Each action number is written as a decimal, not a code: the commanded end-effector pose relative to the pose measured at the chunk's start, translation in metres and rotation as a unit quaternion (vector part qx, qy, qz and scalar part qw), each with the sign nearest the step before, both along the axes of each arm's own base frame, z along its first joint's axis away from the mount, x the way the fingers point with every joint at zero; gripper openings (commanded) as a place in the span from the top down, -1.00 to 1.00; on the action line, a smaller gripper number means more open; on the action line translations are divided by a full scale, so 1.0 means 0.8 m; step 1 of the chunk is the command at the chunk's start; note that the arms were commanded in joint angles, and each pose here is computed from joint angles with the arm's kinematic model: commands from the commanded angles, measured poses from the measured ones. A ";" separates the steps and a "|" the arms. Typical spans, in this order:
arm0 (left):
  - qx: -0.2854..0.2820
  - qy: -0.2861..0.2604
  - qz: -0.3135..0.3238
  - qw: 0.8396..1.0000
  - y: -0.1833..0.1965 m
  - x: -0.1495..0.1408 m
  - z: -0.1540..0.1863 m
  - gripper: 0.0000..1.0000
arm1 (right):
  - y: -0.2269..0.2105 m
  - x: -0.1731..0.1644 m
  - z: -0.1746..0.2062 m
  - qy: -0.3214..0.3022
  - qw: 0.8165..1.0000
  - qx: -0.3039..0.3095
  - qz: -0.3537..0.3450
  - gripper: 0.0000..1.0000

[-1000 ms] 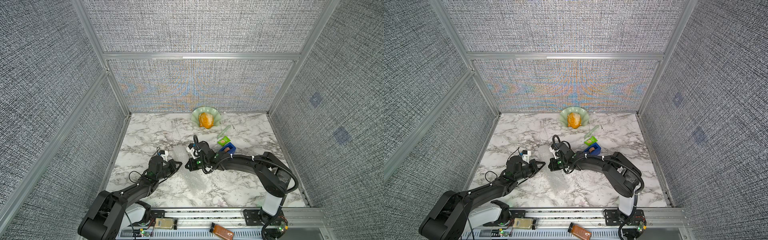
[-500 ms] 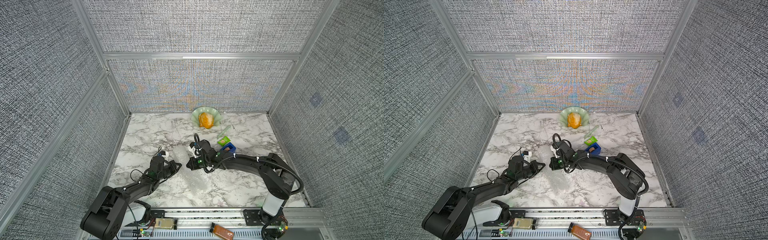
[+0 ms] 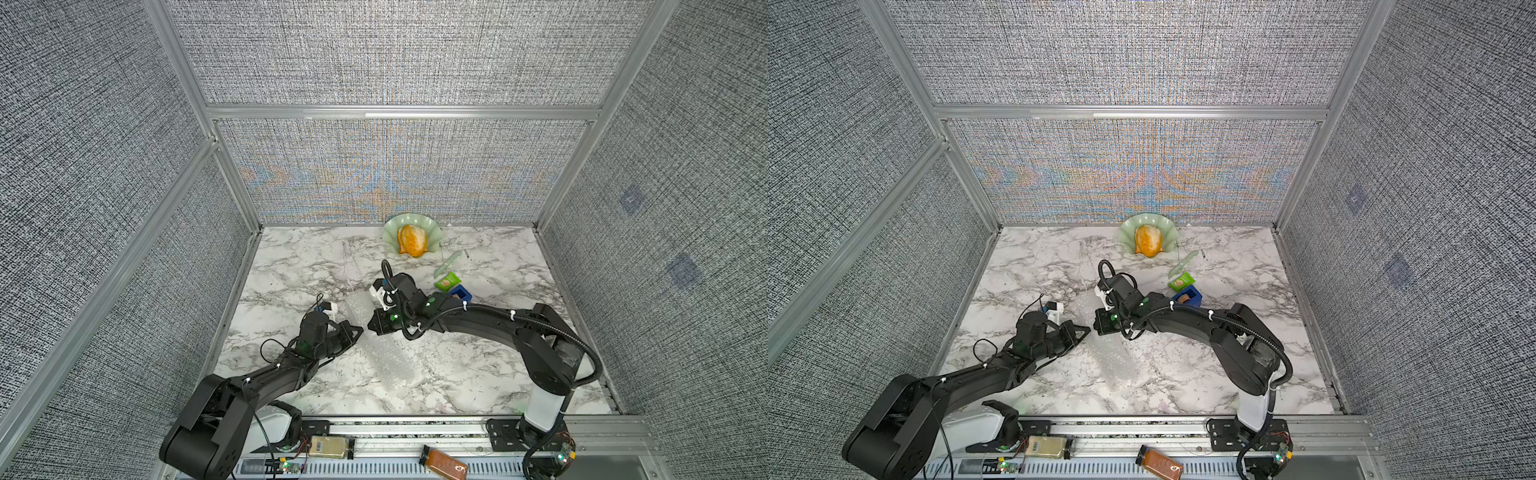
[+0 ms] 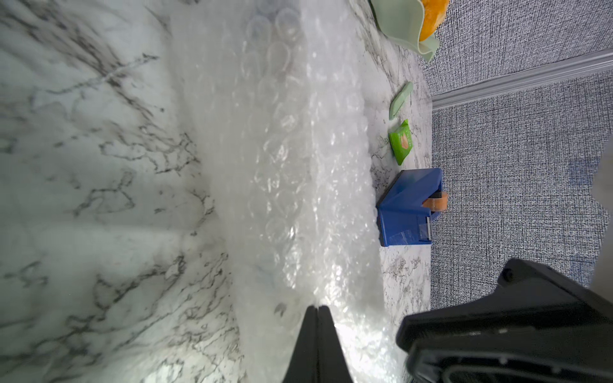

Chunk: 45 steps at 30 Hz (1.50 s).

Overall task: Wrap wine bottles in bubble wrap
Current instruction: Stick the tape on the bubble wrap.

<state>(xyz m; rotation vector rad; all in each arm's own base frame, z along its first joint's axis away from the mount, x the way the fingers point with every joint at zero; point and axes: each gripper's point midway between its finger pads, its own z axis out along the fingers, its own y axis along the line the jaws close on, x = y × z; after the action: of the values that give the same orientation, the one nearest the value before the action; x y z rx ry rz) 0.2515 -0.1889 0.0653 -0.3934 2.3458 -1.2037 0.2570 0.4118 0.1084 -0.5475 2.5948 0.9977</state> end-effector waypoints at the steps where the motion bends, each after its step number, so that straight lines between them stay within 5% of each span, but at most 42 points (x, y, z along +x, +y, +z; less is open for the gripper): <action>1: 0.005 -0.006 0.001 1.000 0.001 0.001 0.002 1.00 | 0.001 0.001 -0.003 -0.001 1.000 -0.007 0.003 0.78; 17: 0.016 0.005 0.003 1.000 0.009 -0.012 -0.010 1.00 | -0.022 -0.004 -0.077 0.040 0.997 -0.072 -0.005 0.79; 20: 0.023 0.007 0.005 1.000 0.012 -0.015 -0.013 0.57 | -0.029 -0.006 -0.085 0.045 0.996 -0.078 -0.010 0.79; 25: 0.031 0.007 0.003 0.999 0.015 -0.018 -0.014 0.34 | -0.039 -0.010 -0.096 0.052 0.995 -0.086 -0.016 0.79; 45: 0.054 0.007 0.028 0.998 0.033 -0.023 -0.036 0.25 | -0.052 -0.012 -0.105 0.052 0.993 -0.102 -0.023 0.79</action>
<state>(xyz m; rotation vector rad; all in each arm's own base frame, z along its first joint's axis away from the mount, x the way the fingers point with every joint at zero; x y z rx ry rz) 0.2270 -0.1630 0.0332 -0.4437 2.4154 -1.0547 0.2609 0.4175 0.0724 -0.5661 2.5726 1.0672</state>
